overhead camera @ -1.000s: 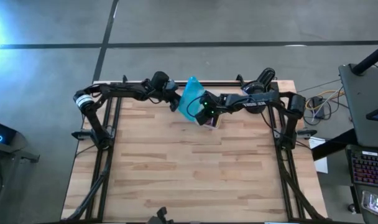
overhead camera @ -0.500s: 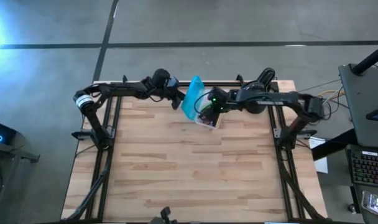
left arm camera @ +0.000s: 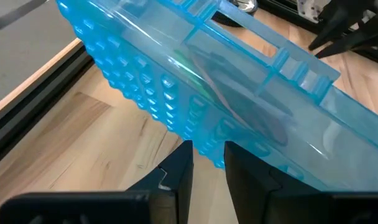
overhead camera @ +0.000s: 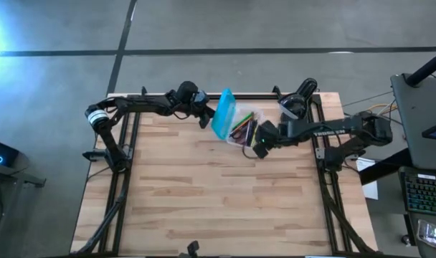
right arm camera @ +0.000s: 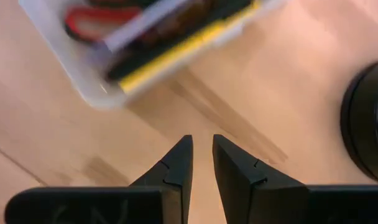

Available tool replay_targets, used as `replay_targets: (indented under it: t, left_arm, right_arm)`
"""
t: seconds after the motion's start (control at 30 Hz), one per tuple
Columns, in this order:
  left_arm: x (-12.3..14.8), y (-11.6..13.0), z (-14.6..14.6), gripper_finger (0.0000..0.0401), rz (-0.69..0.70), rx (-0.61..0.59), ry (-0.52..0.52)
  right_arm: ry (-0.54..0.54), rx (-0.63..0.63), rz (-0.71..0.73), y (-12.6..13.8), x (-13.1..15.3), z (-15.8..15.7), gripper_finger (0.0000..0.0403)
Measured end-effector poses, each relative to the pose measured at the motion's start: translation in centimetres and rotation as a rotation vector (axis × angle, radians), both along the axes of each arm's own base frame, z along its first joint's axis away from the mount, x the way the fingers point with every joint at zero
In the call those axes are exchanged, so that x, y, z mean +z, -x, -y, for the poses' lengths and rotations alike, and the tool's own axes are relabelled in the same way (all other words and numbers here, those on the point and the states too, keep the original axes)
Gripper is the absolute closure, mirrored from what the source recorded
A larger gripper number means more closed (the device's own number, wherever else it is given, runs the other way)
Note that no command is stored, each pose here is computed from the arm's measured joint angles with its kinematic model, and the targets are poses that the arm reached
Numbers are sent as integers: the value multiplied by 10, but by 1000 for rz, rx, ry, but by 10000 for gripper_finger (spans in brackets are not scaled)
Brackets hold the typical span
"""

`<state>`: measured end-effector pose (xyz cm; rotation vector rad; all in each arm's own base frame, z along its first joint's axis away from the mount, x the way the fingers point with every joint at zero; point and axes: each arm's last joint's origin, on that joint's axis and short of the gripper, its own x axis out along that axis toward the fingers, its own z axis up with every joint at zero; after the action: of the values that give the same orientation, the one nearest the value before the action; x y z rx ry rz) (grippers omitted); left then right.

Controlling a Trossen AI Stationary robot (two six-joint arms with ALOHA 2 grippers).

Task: Pick & place school supplies into a supply box
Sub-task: Close the blue supply box

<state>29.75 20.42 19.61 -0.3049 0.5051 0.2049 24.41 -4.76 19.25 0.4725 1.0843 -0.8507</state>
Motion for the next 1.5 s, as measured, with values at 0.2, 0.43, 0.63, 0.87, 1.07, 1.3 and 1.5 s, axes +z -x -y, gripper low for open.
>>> replay_targets:
  t: [0.2,0.43,0.63,0.87,1.07,1.3,1.5]
  left_arm:
    - [6,-3,-1,325,19,0,-7]
    - [12,-6,-3,325,39,1,-18]
    - [8,-11,-1,325,37,-9,-17]
    - [-1,-18,6,325,21,-28,2]
    - [0,-19,7,325,26,-35,-2]
    - [0,-22,12,325,27,-50,5]
    - [0,-25,16,325,27,-62,5]
  right_arm:
    - [57,-9,-95,4,-36,-2,349]
    - [280,-70,-217,1,-55,12,349]
    - [267,-51,-229,-8,-73,19,349]
    - [307,51,-166,-23,-77,23,349]
    - [337,89,-111,-31,-75,25,348]
    - [314,135,-33,-38,-73,24,348]
    - [317,171,-29,-40,-72,23,348]
